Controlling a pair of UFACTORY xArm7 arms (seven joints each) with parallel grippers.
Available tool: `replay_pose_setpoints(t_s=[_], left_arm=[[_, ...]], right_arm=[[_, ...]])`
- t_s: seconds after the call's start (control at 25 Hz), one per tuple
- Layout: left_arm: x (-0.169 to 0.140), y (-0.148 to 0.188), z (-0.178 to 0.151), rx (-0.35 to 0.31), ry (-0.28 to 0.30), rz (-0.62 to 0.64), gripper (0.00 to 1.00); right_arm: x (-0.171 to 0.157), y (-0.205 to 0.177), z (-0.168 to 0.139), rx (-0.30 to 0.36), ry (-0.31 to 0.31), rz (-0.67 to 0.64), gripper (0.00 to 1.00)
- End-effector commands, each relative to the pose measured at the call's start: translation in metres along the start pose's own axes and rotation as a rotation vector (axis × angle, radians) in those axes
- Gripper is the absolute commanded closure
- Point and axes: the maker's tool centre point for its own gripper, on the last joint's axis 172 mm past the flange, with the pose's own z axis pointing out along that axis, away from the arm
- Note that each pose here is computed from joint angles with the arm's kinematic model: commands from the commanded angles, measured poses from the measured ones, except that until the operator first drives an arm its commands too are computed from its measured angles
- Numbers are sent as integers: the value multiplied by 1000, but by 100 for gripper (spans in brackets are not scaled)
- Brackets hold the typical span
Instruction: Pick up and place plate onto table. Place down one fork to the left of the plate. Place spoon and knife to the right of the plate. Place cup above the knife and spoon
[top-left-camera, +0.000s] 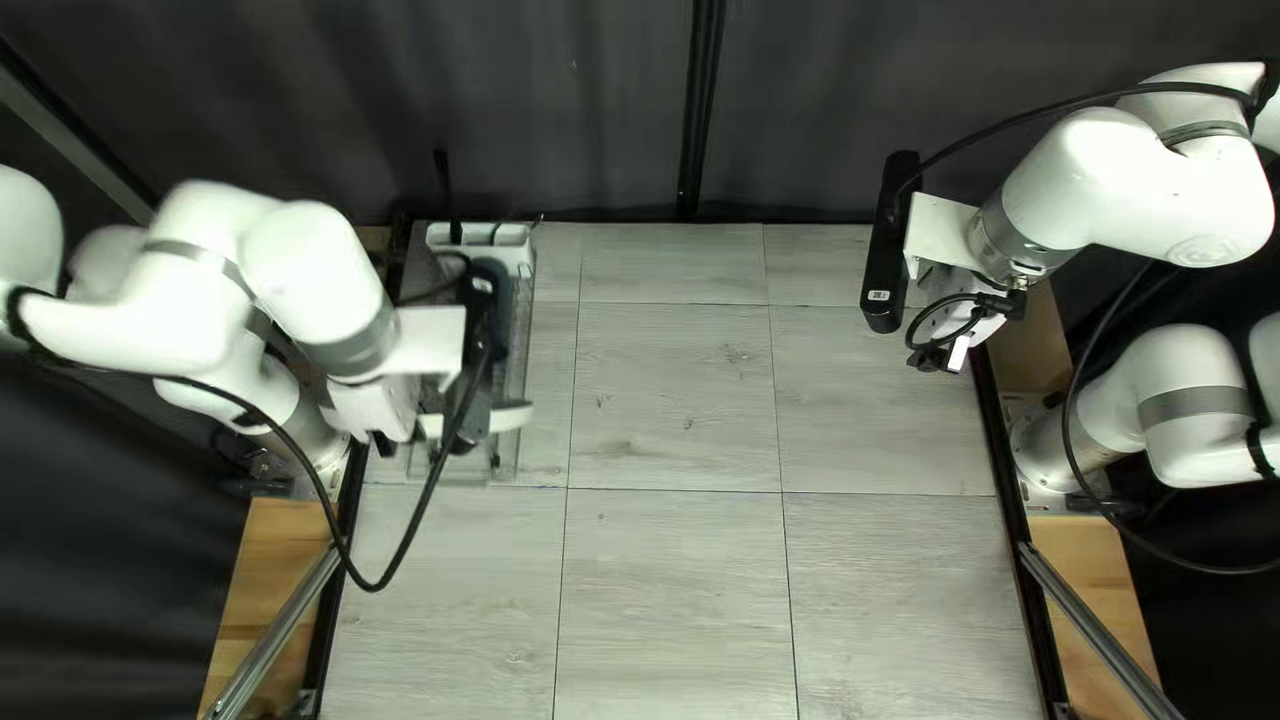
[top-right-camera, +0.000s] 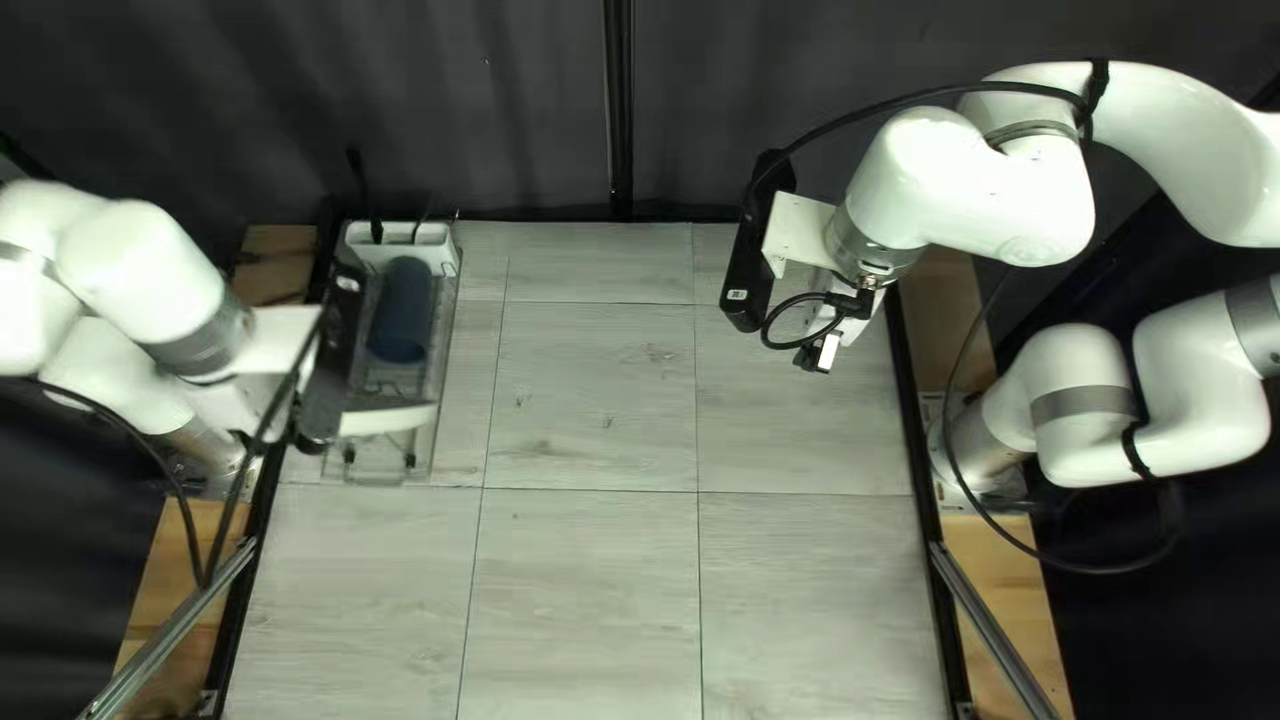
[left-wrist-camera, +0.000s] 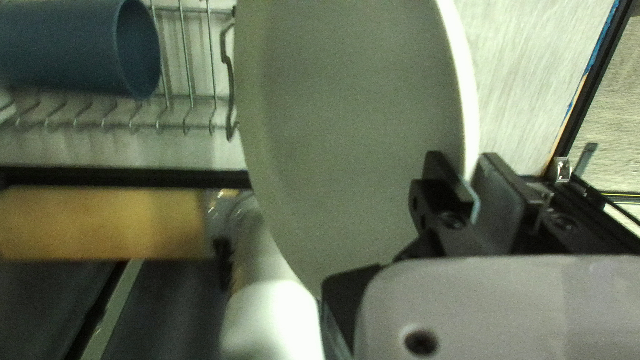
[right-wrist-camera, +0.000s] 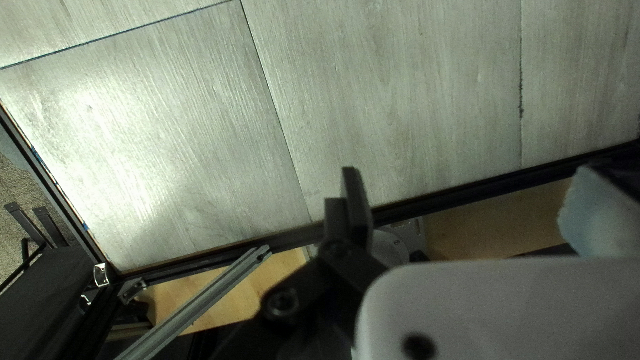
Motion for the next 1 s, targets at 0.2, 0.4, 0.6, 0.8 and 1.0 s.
replay_pose_setpoints(t_s=[0.2, 0.4, 0.6, 0.8, 1.0], left_arm=[[48, 68, -28, 153, 25, 122, 100], [109, 83, 35, 267, 55, 282, 100], [161, 93, 107, 371, 93, 406, 100], [161, 93, 107, 371, 93, 406, 100], [180, 102, 145, 329, 63, 383, 100]], right_arm=[[0, 0, 0, 0, 0, 0, 0], [0, 0, 0, 0, 0, 0, 0], [0, 0, 0, 0, 0, 0, 0], [0, 0, 0, 0, 0, 0, 0], [0, 0, 0, 0, 0, 0, 0]])
